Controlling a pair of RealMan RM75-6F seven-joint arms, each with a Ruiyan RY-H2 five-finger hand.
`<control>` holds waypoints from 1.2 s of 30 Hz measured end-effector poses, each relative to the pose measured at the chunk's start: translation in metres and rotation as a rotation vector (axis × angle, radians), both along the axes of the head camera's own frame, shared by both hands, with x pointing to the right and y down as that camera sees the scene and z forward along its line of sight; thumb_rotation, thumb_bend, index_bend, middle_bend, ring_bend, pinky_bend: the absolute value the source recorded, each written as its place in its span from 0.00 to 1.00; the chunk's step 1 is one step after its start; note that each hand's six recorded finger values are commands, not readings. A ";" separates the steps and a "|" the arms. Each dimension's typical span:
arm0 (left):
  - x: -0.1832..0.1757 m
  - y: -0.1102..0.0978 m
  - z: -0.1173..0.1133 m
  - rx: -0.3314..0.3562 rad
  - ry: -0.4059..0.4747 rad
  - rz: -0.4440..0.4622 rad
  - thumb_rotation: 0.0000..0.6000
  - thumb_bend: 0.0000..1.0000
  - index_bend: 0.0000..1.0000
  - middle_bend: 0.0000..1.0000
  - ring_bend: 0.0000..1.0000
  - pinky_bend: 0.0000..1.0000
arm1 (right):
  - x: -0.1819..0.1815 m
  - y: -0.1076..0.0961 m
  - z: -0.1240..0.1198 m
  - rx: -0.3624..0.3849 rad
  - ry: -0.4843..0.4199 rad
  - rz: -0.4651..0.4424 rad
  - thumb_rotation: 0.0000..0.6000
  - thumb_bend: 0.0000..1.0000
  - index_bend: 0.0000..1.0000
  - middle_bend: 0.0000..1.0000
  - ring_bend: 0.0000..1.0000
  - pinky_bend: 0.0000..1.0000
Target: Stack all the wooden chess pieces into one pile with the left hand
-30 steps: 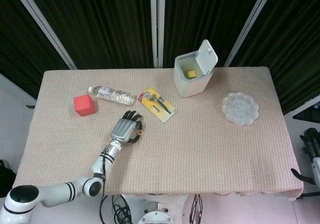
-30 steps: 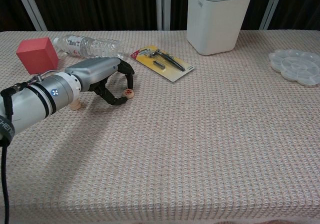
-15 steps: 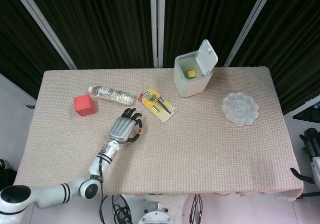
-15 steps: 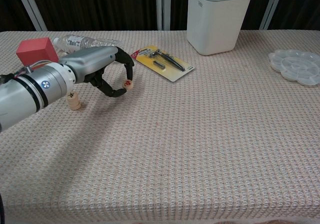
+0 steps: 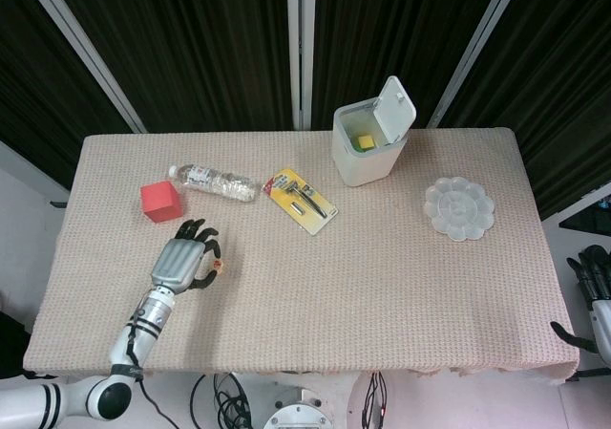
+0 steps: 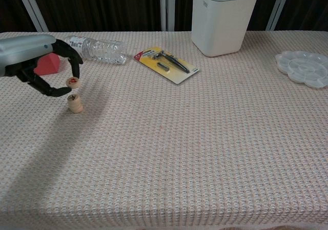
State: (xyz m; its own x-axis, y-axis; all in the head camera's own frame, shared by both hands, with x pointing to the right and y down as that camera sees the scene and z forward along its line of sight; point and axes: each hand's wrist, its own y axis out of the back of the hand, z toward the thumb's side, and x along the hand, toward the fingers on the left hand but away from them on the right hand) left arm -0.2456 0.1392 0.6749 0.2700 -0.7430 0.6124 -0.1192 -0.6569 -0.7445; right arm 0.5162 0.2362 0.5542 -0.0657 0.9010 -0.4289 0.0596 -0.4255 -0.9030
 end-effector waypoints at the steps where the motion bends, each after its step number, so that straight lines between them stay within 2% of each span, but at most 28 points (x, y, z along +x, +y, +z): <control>1: -0.003 0.004 0.002 -0.009 -0.004 -0.002 1.00 0.34 0.51 0.19 0.00 0.00 | 0.000 0.000 0.000 0.000 0.001 0.000 1.00 0.09 0.00 0.00 0.00 0.00; 6: -0.010 0.009 0.011 -0.026 -0.004 -0.013 1.00 0.34 0.52 0.19 0.00 0.00 | -0.002 0.002 0.000 -0.004 0.002 -0.003 1.00 0.09 0.00 0.00 0.00 0.00; 16: -0.013 0.006 0.024 -0.018 0.017 -0.031 1.00 0.34 0.51 0.19 0.00 0.00 | -0.001 0.001 0.000 -0.006 0.008 -0.002 1.00 0.09 0.00 0.00 0.00 0.00; 36: -0.012 0.005 0.030 -0.019 0.042 -0.031 1.00 0.34 0.49 0.19 0.00 0.00 | 0.002 0.002 0.001 -0.011 0.019 0.010 1.00 0.09 0.00 0.00 0.00 0.00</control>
State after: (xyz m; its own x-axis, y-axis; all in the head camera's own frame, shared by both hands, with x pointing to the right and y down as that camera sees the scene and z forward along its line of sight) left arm -0.2574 0.1445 0.7049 0.2721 -0.7401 0.6150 -0.1705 -0.6661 -0.7261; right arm 0.5180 0.2379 0.5552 -0.0826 0.8955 -0.4373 0.0463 -0.4349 -0.8993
